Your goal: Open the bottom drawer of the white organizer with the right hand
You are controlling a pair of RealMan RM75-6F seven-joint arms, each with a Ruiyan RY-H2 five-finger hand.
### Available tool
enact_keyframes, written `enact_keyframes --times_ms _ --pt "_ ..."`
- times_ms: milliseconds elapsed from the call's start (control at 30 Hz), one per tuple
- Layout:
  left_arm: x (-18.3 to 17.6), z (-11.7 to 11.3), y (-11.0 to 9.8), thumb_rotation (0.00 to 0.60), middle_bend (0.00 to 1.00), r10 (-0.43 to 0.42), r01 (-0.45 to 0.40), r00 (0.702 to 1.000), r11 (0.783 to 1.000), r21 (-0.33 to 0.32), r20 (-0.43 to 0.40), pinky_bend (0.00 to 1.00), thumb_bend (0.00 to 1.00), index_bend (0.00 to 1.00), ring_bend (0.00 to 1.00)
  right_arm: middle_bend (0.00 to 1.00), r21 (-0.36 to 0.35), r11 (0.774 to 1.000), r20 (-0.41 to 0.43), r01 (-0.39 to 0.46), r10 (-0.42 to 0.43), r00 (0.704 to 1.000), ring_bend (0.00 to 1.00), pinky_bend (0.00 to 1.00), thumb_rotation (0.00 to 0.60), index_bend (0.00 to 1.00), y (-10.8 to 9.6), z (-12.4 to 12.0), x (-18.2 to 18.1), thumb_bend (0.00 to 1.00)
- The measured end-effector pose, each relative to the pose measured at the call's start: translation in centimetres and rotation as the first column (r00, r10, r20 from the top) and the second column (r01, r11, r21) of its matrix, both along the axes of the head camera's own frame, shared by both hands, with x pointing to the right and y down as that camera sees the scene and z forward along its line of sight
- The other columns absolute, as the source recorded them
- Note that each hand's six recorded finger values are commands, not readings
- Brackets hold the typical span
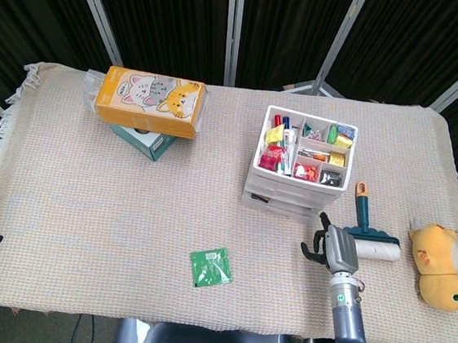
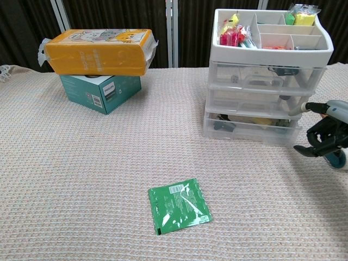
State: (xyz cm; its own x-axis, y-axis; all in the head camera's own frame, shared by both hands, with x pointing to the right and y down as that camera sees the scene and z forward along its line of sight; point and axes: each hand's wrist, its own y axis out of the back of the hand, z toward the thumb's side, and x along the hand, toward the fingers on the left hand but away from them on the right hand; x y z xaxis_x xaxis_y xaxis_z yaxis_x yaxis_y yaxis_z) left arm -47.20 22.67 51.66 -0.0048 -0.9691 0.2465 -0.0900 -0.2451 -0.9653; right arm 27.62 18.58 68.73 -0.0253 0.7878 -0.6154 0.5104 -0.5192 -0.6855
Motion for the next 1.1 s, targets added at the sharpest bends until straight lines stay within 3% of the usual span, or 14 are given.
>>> enact_keyframes --times_ms 533,733,1100 --pt "0.1 0.1 0.0 0.600 0.00 0.001 -0.001 1.000 1.000 -0.005 0.001 0.00 0.05 0.00 0.00 0.78 -0.017 1.000 -0.022 0.006 -0.006 1.000 0.82 0.72 0.600 0.26 -0.1 2.2 -0.7 0.25" --pt "0.1 0.2 0.0 0.600 0.00 0.001 -0.001 1.000 1.000 -0.008 0.001 0.00 0.05 0.00 0.00 0.78 -0.042 0.999 -0.020 0.005 -0.006 1.000 0.82 0.72 0.600 0.34 0.1 3.3 -1.0 0.25" --pt "0.3 0.2 0.0 0.600 0.00 0.008 -0.008 1.000 1.000 -0.008 0.001 0.00 0.05 0.00 0.00 0.78 -0.061 0.997 0.027 0.050 -0.049 0.998 0.82 0.72 0.600 0.39 1.5 2.0 -1.6 0.25"
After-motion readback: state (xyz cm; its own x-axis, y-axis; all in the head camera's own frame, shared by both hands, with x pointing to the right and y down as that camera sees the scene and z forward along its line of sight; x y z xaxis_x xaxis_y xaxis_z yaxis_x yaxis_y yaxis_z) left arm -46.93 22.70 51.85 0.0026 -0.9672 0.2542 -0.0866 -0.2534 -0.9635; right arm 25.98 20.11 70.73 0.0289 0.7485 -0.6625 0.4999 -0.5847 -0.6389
